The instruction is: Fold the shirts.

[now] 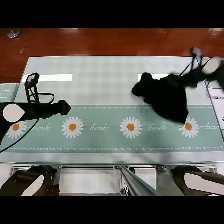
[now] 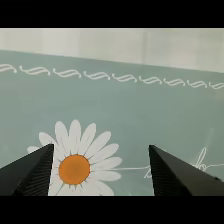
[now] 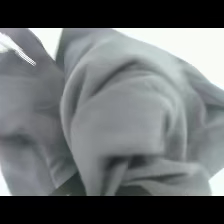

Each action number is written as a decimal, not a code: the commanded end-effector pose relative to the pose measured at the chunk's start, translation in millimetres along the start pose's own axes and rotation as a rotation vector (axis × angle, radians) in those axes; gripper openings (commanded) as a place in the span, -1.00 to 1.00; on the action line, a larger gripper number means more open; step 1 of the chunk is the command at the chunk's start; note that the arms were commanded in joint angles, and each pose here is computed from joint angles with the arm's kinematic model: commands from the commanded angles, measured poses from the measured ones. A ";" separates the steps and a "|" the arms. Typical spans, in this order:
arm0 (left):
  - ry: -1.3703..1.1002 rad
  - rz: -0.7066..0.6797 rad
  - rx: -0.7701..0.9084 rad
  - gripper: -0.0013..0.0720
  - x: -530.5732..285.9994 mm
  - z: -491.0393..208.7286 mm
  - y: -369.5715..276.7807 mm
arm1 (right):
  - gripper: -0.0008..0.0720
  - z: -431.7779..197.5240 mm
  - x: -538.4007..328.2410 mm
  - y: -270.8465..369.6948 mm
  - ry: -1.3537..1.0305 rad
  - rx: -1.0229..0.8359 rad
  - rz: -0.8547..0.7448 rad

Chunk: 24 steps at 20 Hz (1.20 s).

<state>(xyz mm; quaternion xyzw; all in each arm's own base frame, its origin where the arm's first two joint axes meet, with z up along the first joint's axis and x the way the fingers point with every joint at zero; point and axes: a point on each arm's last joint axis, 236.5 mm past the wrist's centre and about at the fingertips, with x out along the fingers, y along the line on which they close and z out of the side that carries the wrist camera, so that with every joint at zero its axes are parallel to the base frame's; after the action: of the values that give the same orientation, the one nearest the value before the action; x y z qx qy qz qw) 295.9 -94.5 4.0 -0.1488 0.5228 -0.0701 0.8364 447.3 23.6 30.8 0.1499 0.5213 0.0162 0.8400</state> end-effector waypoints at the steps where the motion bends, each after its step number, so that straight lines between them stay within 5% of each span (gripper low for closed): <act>1: 0.103 -0.012 0.029 0.95 -10.1 -22.5 -7.2 | -0.88 68.2 -129.1 73.6 -0.284 -0.137 0.185; 7: 0.046 -0.086 0.176 0.95 -30.9 -28.8 -38.4 | -0.88 95.5 -336.0 142.5 -0.726 -0.317 0.323; 11: -0.014 -0.096 0.173 0.94 -30.5 -15.0 -41.8 | -0.88 65.1 -385.2 176.8 -0.752 -0.395 0.453; 19: -0.050 -0.102 0.172 0.95 -31.0 -6.7 -44.0 | -0.88 -0.2 -332.6 263.6 -0.555 -0.510 0.450; 24: -0.051 -0.097 0.175 0.94 -30.9 -6.4 -42.7 | -0.88 -85.5 -184.1 294.0 -0.183 -0.608 0.280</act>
<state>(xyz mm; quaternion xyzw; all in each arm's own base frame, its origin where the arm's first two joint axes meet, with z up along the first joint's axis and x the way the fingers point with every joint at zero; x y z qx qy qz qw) 277.3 -128.6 41.2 -0.1044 0.4873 -0.1529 0.8534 329.7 264.8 313.6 0.0107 0.3081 0.3113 0.8989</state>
